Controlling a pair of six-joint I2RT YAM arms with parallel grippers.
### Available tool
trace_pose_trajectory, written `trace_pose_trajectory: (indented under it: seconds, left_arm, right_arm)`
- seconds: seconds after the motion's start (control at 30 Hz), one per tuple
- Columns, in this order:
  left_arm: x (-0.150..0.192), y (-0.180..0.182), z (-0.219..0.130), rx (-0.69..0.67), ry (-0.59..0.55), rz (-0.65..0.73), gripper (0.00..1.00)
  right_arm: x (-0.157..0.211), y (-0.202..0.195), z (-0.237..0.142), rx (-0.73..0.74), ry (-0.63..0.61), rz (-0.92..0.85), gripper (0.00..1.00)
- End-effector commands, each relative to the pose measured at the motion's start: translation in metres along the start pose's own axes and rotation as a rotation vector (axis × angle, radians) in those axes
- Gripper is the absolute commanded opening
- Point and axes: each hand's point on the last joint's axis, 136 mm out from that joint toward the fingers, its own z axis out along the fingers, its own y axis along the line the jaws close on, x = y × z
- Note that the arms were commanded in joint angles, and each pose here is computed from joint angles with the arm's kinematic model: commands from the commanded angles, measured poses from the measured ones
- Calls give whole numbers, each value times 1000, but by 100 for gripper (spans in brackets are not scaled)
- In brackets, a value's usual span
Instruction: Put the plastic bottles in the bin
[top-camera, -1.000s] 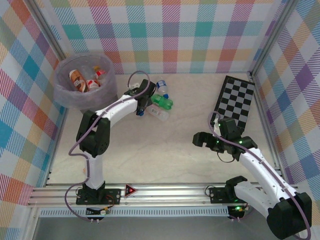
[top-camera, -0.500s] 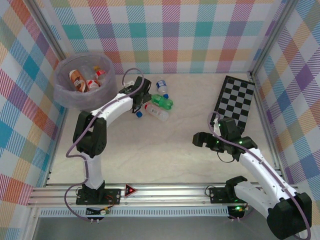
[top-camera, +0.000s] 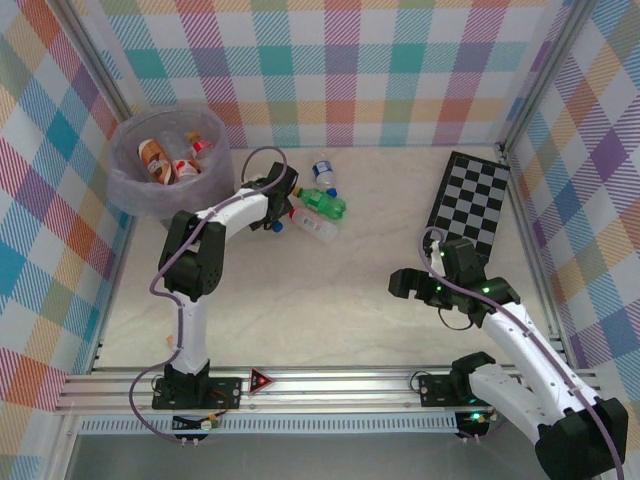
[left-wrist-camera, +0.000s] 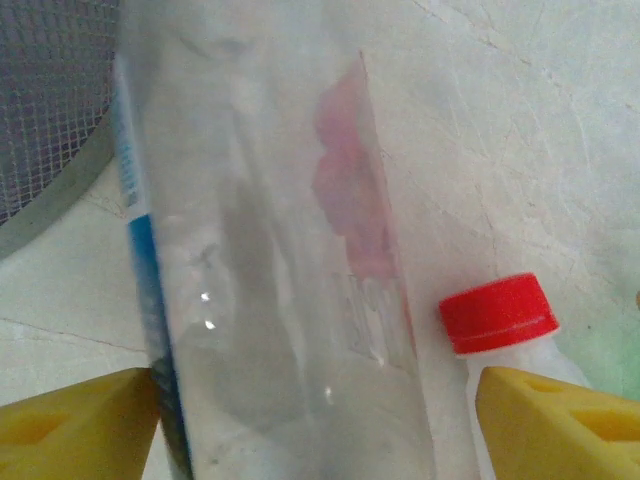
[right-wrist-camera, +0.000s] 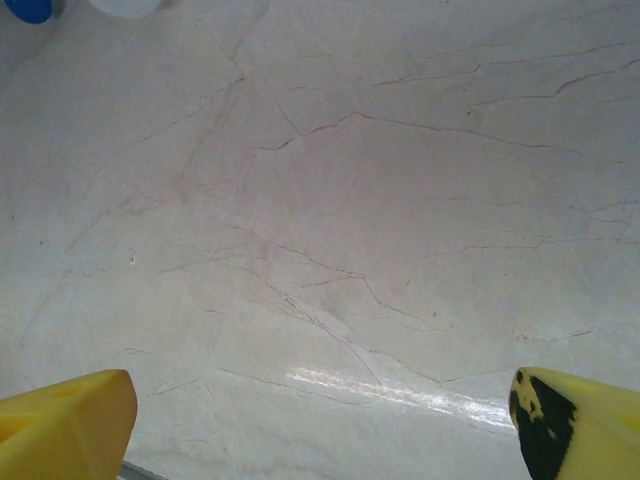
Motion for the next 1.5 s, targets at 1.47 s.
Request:
trace_pose_trajectory:
  seconds: [1.47]
  left_arm:
    - [-69, -31, -348, 625, -213, 70, 42]
  right_arm:
    - [-6, 0, 3, 6, 7, -11, 95]
